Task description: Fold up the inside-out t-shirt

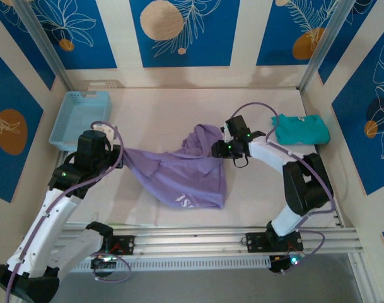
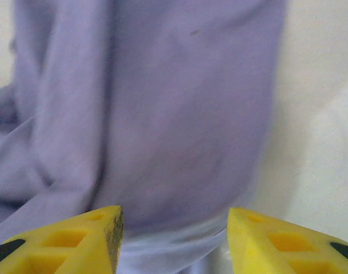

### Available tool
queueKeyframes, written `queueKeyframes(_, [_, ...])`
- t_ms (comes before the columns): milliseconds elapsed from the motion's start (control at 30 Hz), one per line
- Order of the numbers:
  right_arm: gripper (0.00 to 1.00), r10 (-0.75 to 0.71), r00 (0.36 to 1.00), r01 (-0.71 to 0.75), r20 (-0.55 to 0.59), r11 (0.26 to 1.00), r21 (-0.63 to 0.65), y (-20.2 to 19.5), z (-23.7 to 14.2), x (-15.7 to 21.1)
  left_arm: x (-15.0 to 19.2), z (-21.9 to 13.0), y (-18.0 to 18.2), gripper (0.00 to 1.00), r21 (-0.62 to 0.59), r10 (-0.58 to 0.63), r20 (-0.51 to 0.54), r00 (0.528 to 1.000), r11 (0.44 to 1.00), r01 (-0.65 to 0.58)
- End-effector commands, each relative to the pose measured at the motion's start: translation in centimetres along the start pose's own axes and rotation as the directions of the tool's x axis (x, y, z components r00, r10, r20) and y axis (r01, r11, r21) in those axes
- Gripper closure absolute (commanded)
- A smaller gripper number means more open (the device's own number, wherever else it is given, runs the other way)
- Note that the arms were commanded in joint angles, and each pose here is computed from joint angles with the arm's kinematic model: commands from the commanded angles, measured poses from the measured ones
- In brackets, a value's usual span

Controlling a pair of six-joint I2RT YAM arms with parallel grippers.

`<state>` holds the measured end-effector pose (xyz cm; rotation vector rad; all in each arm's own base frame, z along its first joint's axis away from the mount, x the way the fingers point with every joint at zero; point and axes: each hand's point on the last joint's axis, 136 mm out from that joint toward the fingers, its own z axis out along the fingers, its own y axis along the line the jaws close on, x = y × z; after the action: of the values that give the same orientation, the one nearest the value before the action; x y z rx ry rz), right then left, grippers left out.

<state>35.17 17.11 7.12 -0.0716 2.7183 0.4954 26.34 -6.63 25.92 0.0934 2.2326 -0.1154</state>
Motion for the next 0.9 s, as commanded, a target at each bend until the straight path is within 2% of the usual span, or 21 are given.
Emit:
queueKeyframes(0, [0.48, 0.034, 0.999, -0.034, -0.020, 0.999, 0.007, -1.1, 0.6, -1.0, -0.3, 0.3, -0.4, 1.00, 0.029, -0.023, 0.011, 1.000, 0.999, 0.023])
queueKeyframes(67, [0.50, 0.068, 0.996, -0.069, -0.057, 0.997, -0.022, -1.2, 1.6, -0.8, -0.2, 0.5, -0.5, 1.00, 0.036, -0.024, 0.009, 1.000, 0.999, 0.024])
queueKeyframes(133, [0.56, 0.096, 0.991, -0.103, -0.089, 0.992, -0.074, -0.8, 2.4, -0.6, -0.2, 0.6, -0.7, 1.00, 0.043, -0.025, 0.006, 1.000, 0.999, 0.025])
queueKeyframes(200, [0.68, 0.115, 0.988, -0.127, -0.105, 0.984, -0.122, -0.2, 2.7, -0.5, -0.3, 0.7, -0.9, 1.00, 0.053, -0.026, 0.008, 1.000, 0.998, 0.026])
queueKeyframes(267, [0.85, 0.126, 0.988, -0.138, -0.089, 0.979, -0.151, 0.1, 2.5, -0.9, -0.7, 0.8, -1.2, 1.00, 0.067, -0.034, 0.013, 0.999, 0.997, 0.033])
queueKeyframes(367, [0.99, 0.129, 0.992, -0.129, -0.012, 0.979, -0.158, 0.2, 0.3, -2.4, -1.4, 1.0, -1.6, 1.00, 0.088, -0.044, 0.021, 0.999, 0.995, 0.042])
queueKeyframes(400, [1.00, 0.129, 0.991, -0.124, 0.023, 0.980, -0.155, 0.1, -0.7, -2.9, -1.7, 1.0, -1.8, 1.00, 0.095, -0.047, 0.024, 0.999, 0.995, 0.045])
queueKeyframes(500, [1.00, 0.129, 0.978, -0.103, 0.164, 0.982, -0.160, -0.1, -5.9, -5.3, -3.5, 0.9, -2.4, 1.00, 0.121, -0.063, 0.052, 0.997, 0.991, 0.056])
queueKeyframes(600, [1.00, 0.120, 0.941, -0.071, 0.317, 0.984, -0.162, 0.1, -12.7, -7.4, -7.5, -0.2, -3.6, 1.00, 0.179, -0.081, 0.117, 0.990, 0.982, 0.059])
queueKeyframes(733, [1.00, 0.087, 0.854, -0.002, 0.514, 0.987, -0.163, 1.4, -22.5, -9.0, -15.4, -3.9, -4.6, 1.00, 0.247, -0.116, 0.254, 0.960, 0.968, 0.052])
queueKeyframes(867, [1.00, 0.055, 0.747, 0.074, 0.663, 0.984, -0.165, 3.6, -30.8, -8.9, -21.4, -8.3, -2.5, 1.00, 0.234, -0.176, 0.389, 0.904, 0.968, 0.088])
